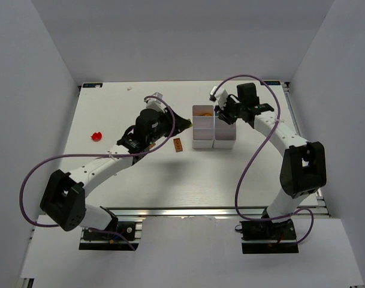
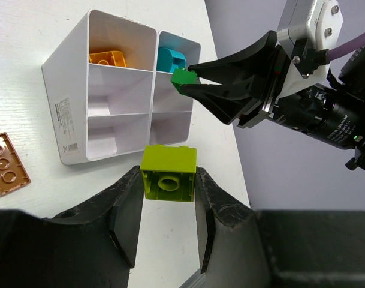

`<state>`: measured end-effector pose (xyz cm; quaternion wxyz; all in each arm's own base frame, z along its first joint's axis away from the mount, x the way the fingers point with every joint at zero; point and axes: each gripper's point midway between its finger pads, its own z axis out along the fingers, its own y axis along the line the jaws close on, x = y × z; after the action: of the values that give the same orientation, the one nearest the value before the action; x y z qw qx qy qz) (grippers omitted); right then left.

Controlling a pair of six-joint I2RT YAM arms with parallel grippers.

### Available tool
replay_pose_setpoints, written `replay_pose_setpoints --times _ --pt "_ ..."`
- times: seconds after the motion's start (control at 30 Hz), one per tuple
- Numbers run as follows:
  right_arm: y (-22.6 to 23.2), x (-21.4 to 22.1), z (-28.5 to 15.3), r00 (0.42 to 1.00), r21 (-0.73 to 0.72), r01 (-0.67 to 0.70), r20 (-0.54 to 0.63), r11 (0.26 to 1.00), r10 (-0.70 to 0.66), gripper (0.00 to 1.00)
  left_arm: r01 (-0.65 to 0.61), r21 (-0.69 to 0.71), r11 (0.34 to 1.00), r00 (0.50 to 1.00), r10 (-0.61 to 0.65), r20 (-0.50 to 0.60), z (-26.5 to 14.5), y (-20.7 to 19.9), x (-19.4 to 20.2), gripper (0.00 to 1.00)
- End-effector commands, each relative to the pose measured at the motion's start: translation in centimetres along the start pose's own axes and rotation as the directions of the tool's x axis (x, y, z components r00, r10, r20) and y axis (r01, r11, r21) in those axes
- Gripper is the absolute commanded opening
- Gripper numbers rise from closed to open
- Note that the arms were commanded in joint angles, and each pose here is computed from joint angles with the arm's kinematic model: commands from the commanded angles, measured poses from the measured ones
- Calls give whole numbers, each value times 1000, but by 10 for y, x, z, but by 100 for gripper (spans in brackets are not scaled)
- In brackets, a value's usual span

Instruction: Sort the legos into containers by color

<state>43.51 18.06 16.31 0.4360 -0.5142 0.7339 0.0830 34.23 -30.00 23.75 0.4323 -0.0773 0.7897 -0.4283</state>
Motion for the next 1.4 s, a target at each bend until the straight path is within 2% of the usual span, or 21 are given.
replay_pose_setpoints --times 0.0,0.2,0.33,0.5,0.6,0.67,0.73,0.87,1.0,1.1,1.13,1.17,1.23,1.37 --pt "-6 0 2 1000 27 3 10 1000 -4 21 -5 21 1000 1000 4 31 -8 -7 -10 0" --pt "-6 5 5 1000 32 3 -1 999 -3 28 -3 22 1000 999 3 33 -8 -7 -10 0" --pt "-4 8 6 1000 27 2 -9 1000 -2 37 -2 23 1000 999 1 34 -8 -7 -11 0" --pt "-3 10 7 1000 25 4 -13 1000 -4 40 -1 26 1000 999 0 34 -7 -8 -11 0" --pt "-3 11 7 1000 26 3 -16 1000 -3 46 1 29 1000 999 -2 33 -7 -9 -11 0" --pt "-2 13 6 1000 26 2 -19 1000 -2 56 1 29 1000 999 -2 33 -7 -9 -11 0" --pt "-2 13 6 1000 26 2 -19 1000 -2 59 1 29 1000 999 -2 33 -7 -9 -11 0" --pt "-1 12 4 1000 22 1 -13 1000 -1 60 -1 29 1000 1000 0 31 -6 -9 -11 0" --pt "-2 -3 -11 999 10 -15 33 1000 14 53 -13 37 999 1000 12 20 1 -14 -12 0" --pt "-5 -21 -31 994 4 -31 103 1000 30 30 -42 18 999 999 42 -23 13 -9 -6 0" --pt "-3 -26 -35 991 -8 -41 125 999 41 13 -52 29 998 998 52 -21 16 -15 -10 0" --pt "-6 -31 -44 988 3 -62 144 998 61 8 -72 24 997 997 73 -34 19 -14 -9 0" --pt "-6 -37 -52 982 0 -81 168 997 80 5 -98 27 995 994 99 -56 30 -15 -8 0" --pt "-7 -44 -67 972 9 -129 198 992 124 7 -175 -31 984 977 170 -132 54 0 0 0"
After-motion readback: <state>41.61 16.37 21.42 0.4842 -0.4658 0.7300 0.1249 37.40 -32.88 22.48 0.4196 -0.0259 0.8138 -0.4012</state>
